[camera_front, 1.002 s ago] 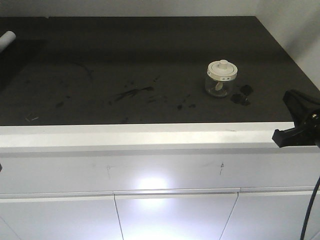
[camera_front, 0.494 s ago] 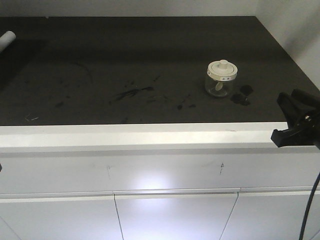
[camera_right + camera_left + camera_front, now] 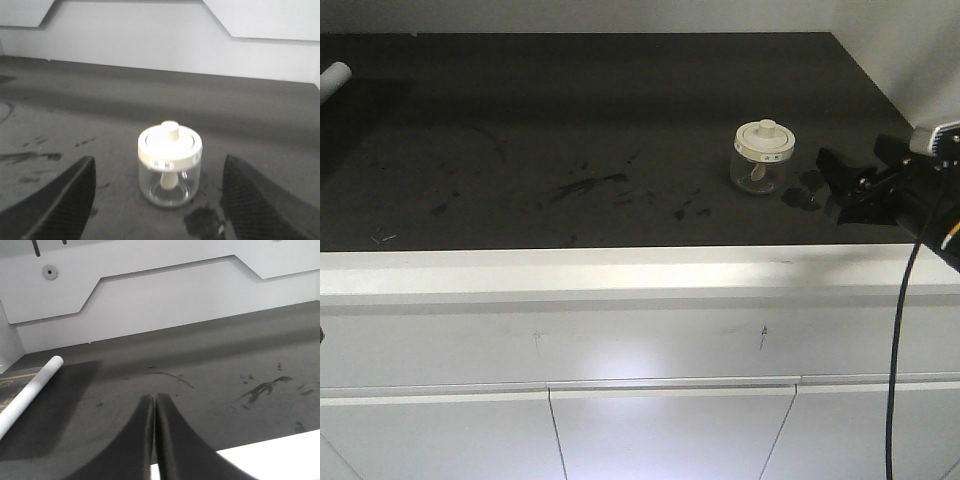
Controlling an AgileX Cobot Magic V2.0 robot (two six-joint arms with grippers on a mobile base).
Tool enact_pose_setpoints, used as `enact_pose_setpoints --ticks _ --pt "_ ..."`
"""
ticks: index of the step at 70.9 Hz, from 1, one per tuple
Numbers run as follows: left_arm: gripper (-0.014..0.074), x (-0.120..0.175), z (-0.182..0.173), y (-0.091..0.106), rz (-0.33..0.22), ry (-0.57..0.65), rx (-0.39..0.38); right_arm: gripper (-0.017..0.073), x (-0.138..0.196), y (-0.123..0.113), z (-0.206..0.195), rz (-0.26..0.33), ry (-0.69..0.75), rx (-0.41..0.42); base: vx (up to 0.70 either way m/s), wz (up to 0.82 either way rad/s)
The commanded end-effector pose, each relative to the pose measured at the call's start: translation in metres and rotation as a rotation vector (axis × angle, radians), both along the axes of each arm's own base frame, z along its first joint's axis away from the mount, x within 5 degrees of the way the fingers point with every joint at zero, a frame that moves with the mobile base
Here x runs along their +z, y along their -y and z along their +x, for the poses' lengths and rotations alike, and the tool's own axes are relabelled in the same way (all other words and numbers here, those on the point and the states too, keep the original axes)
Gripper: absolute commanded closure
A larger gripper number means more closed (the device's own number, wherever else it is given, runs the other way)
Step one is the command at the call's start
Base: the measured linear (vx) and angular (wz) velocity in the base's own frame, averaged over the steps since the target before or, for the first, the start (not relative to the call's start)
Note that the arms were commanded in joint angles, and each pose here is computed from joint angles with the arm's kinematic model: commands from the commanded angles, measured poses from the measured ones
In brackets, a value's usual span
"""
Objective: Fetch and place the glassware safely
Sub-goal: 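Reach the right gripper over the white-lidded glass jar and grasp its knob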
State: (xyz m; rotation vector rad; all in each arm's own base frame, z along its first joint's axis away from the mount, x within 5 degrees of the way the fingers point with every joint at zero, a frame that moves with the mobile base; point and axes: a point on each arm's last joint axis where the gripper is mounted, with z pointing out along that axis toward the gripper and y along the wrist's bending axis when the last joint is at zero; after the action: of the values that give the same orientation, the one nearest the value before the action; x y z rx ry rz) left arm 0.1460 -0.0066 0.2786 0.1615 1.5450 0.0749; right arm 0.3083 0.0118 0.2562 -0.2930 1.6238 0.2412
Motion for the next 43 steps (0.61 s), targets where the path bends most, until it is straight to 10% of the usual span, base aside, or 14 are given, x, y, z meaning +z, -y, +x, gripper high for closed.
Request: enact_pose_setpoints --ticks 1,43 --pt "0.0601 0.017 0.0 0.0 -0.019 0.109 -0.005 0.0074 0.022 0.0 0.019 0.029 0.127 0.03 0.0 0.0" --pt "0.0601 0.017 0.0 0.0 -0.019 0.109 -0.005 0.0075 0.013 -0.02 0.129 -0.012 0.145 0.162 0.0 0.0"
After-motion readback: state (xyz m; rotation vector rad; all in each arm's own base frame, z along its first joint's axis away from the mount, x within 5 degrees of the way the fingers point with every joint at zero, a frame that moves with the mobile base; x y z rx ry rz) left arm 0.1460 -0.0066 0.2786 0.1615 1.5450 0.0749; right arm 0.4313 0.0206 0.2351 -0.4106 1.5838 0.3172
